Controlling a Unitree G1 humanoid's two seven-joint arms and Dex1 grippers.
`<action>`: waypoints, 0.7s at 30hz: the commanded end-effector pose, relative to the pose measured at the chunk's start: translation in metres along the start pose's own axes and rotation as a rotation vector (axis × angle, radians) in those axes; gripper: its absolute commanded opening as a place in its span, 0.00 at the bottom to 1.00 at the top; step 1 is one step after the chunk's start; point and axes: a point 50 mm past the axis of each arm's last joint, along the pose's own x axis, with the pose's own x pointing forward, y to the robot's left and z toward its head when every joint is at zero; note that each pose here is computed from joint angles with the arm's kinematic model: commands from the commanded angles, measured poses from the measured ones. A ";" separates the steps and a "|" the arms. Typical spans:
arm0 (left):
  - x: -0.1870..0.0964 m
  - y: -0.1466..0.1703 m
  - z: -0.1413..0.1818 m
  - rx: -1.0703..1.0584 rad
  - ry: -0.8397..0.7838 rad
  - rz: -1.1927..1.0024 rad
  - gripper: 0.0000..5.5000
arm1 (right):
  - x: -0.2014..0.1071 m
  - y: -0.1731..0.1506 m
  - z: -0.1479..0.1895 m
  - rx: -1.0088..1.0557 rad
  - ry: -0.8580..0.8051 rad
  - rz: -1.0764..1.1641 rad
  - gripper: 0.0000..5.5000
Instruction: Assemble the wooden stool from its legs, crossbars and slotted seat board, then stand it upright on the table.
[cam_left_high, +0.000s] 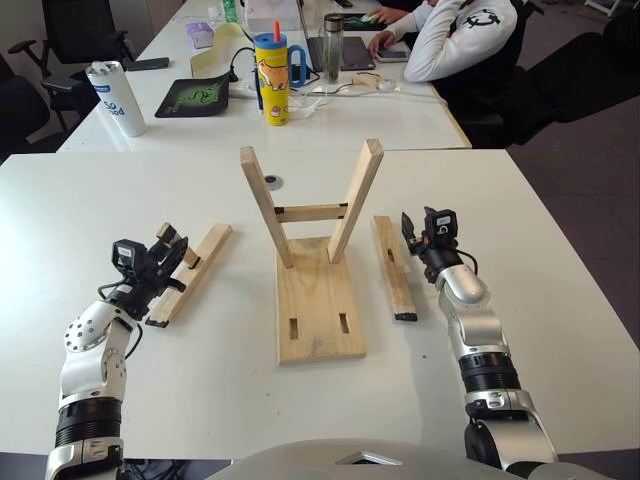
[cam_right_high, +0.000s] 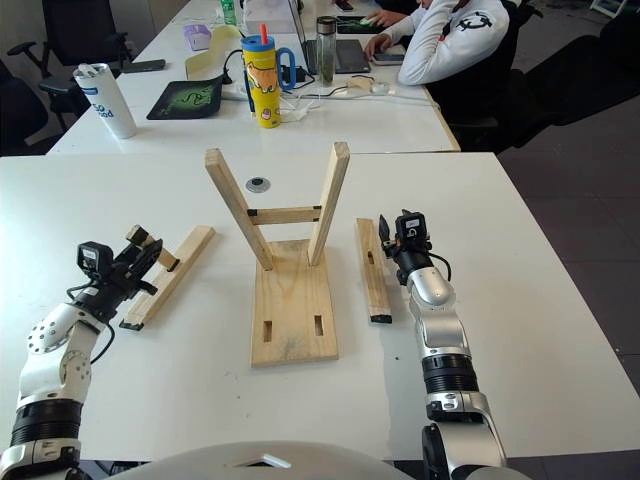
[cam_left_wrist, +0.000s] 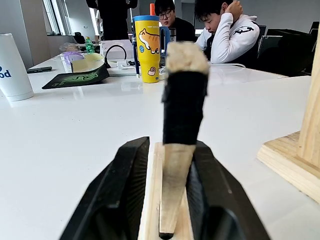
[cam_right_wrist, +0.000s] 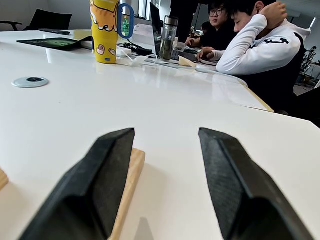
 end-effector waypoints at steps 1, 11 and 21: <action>0.002 0.002 0.008 0.028 -0.009 0.026 0.31 | 0.001 0.001 0.003 0.015 -0.017 -0.005 0.43; 0.023 -0.027 0.129 0.024 -0.454 0.034 0.31 | -0.001 0.004 0.003 0.035 -0.016 -0.009 0.43; 0.026 -0.031 0.199 0.044 -0.634 0.003 0.03 | -0.003 0.007 0.002 0.037 -0.018 -0.017 0.43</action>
